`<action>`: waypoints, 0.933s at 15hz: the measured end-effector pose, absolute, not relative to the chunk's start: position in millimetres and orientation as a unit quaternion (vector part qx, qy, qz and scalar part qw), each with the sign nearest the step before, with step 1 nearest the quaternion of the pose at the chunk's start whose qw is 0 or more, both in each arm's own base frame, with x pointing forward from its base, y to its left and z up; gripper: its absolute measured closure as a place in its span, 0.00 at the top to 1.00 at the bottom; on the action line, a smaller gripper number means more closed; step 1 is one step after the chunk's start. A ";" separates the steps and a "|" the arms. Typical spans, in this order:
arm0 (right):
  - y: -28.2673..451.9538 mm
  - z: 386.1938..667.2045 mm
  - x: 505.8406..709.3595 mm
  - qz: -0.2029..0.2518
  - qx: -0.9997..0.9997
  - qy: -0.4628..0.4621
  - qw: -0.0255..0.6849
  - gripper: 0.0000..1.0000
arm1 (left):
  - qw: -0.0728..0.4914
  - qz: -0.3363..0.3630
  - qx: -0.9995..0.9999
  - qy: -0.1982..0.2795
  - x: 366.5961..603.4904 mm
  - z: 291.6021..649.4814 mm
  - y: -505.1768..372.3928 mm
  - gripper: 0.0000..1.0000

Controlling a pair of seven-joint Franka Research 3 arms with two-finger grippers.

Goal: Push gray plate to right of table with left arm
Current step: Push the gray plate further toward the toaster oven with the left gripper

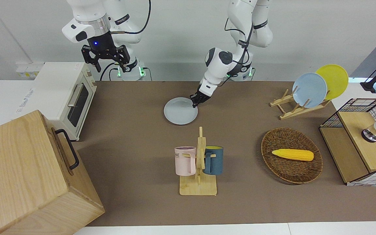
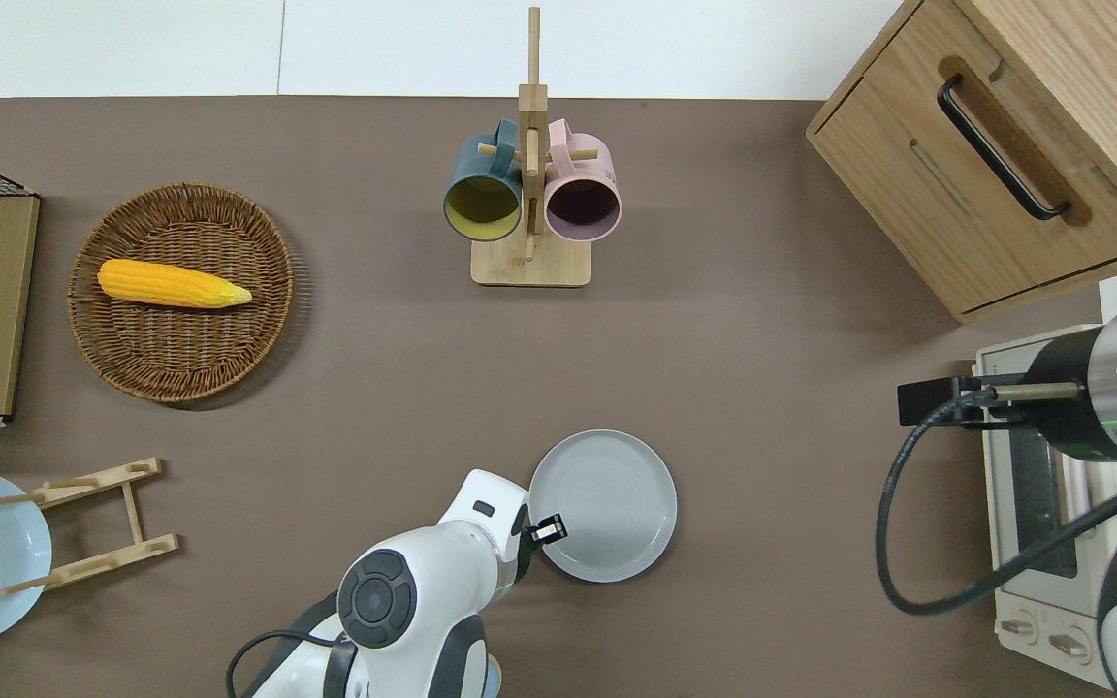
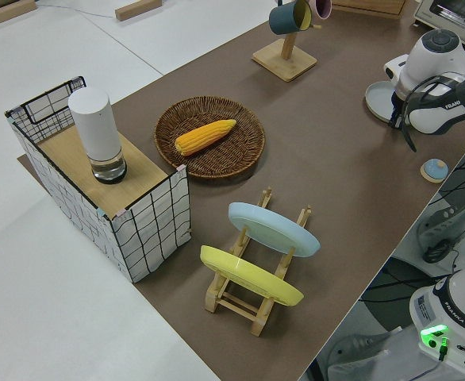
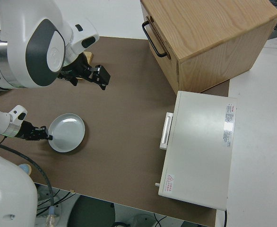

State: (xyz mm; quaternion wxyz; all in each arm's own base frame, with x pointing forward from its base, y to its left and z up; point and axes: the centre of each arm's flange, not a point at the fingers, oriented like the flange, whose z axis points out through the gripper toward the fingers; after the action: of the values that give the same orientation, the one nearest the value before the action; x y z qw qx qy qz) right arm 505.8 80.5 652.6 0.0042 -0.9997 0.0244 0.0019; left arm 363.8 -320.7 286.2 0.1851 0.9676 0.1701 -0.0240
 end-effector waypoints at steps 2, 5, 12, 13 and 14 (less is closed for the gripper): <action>80.5 652.6 505.8 0.002 -1.000 0.024 0.004 1.00 | 0.187 -0.025 0.968 0.167 364.9 286.0 -327.0 0.04; 80.5 652.6 505.8 0.002 -1.000 0.024 0.004 1.00 | 0.187 -0.025 0.968 0.167 365.1 286.0 -327.6 0.04; 80.5 652.6 505.8 0.002 -1.000 0.024 0.004 1.00 | 0.189 -0.026 0.968 0.164 366.2 285.8 -333.0 0.04; 80.5 652.6 505.8 0.002 -1.000 0.024 0.004 1.00 | 0.189 -0.026 0.968 0.163 366.3 285.8 -333.9 0.04; 80.5 652.6 505.8 0.002 -1.000 0.024 0.004 1.00 | 0.189 -0.026 0.968 0.163 366.4 285.7 -335.1 0.04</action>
State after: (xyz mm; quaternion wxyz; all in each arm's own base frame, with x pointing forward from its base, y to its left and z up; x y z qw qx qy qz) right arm 505.8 80.5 652.6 0.0042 -0.9997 0.0244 0.0019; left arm 366.4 -335.1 285.7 0.1893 0.9680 0.1626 -0.0258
